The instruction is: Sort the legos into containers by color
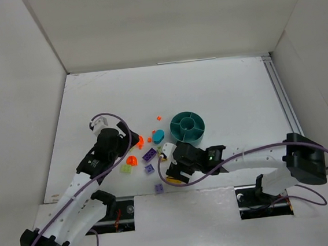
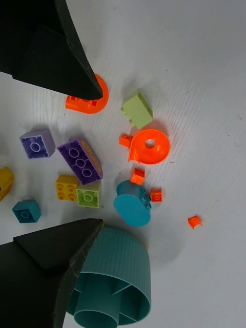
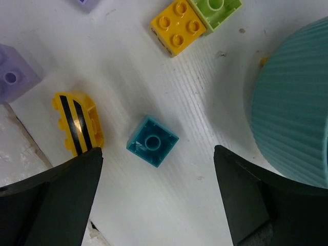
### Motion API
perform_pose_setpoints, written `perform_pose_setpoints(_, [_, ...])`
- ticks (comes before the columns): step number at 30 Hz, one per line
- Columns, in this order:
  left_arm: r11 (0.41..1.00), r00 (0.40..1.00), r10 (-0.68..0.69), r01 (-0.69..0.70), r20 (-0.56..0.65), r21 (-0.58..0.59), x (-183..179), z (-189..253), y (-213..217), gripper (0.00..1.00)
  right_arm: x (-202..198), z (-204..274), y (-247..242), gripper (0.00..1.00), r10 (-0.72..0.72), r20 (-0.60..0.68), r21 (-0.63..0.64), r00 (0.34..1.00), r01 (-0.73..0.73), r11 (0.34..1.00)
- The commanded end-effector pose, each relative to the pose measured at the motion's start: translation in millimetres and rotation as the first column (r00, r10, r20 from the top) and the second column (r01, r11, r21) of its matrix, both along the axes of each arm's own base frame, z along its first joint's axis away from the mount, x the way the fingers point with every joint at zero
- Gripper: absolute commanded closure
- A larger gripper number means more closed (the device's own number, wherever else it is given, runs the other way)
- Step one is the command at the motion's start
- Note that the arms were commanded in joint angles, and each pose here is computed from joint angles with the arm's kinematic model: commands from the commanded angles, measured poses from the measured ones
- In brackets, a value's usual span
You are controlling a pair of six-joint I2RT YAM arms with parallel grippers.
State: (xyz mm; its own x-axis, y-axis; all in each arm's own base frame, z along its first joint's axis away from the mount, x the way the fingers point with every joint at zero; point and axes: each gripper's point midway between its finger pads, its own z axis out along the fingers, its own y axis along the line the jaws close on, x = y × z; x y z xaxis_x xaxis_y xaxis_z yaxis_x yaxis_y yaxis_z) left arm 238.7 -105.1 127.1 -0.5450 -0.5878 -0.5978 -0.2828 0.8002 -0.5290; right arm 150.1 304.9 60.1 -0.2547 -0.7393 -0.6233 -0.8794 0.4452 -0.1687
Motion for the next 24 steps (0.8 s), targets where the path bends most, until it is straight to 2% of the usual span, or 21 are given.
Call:
perform_pose_setpoints(1, [1.000, 1.000, -0.002, 0.002, 0.004, 0.009, 0, 1, -3, 0.00, -3, -2, 0, 0.07, -0.014, 0.001, 0.017, 1.000, 0.014, 1.000])
perform_pose_setpoints(6, [1.000, 1.000, -0.020, 0.020, 0.013, 0.004, 1, 3, -10, 0.00, -12, -14, -8, 0.07, 0.050, -0.015, -0.011, 0.999, -0.050, 0.999])
perform_pose_setpoints(10, [1.000, 1.000, -0.013, 0.013, 0.006, 0.014, 3, 2, -9, 0.00, -13, -24, -12, 0.08, 0.040, -0.024, -0.026, 0.999, -0.041, 0.999])
perform_pose_setpoints(17, [1.000, 1.000, -0.022, 0.022, 0.013, 0.010, 5, 5, -13, 0.00, -3, -30, 11, 0.08, 0.075, 0.007, -0.014, 0.997, -0.075, 0.997])
perform_pose_setpoints(24, [1.000, 0.999, -0.028, 0.028, 0.022, 0.013, 6, 9, -13, 0.00, -1, -42, 15, 0.31, 0.084, 0.001, -0.046, 0.996, -0.084, 0.995])
